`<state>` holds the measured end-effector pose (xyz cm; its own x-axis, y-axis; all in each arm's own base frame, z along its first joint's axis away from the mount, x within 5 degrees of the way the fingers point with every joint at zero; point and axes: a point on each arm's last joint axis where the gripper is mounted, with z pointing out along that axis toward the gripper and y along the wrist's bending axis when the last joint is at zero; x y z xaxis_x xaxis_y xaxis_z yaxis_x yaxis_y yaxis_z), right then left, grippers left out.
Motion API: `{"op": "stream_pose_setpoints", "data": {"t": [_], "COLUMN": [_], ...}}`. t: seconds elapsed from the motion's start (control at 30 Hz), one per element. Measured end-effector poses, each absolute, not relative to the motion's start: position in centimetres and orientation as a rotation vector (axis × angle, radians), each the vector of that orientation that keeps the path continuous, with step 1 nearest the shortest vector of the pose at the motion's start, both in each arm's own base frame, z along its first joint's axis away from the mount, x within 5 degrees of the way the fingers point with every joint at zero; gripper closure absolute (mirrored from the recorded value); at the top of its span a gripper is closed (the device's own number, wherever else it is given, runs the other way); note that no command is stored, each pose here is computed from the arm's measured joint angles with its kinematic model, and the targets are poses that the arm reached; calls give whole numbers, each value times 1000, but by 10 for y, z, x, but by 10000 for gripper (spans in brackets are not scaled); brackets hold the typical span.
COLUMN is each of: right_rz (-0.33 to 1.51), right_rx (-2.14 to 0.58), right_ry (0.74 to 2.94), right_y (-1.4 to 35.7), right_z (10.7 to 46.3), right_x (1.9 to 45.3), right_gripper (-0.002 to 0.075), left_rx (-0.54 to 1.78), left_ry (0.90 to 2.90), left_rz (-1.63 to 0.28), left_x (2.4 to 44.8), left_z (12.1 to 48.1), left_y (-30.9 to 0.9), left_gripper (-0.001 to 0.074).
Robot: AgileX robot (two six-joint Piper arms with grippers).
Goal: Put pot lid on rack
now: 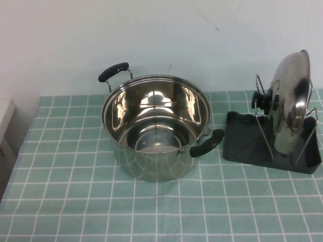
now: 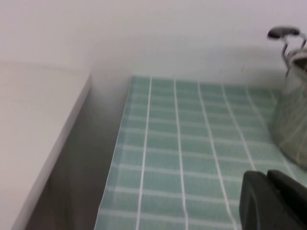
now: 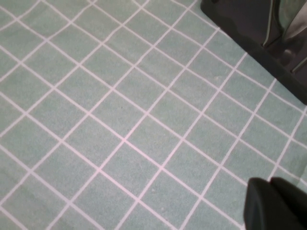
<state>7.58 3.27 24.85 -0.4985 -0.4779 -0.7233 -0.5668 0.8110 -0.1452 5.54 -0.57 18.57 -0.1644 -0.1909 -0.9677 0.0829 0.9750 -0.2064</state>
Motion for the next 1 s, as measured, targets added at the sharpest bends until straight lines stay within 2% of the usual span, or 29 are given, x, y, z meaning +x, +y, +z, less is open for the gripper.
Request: {"op": "stream_pose_setpoints", "data": {"t": [0.13,1.0], "right_rz": [146,153], "right_rx": [-764,-772], "right_ry": [2187,2181], "right_y": [33,34], "right_z": [249,249], "right_x": [76,75], "right_gripper": [725,725], "left_rx": [-113,-78], "left_ry": [1849,1861], "left_rz": [-219,-188], "left_x": [53,53], "left_z": [173,173], "left_y": [-4,-4], "left_gripper": [737,737]}}
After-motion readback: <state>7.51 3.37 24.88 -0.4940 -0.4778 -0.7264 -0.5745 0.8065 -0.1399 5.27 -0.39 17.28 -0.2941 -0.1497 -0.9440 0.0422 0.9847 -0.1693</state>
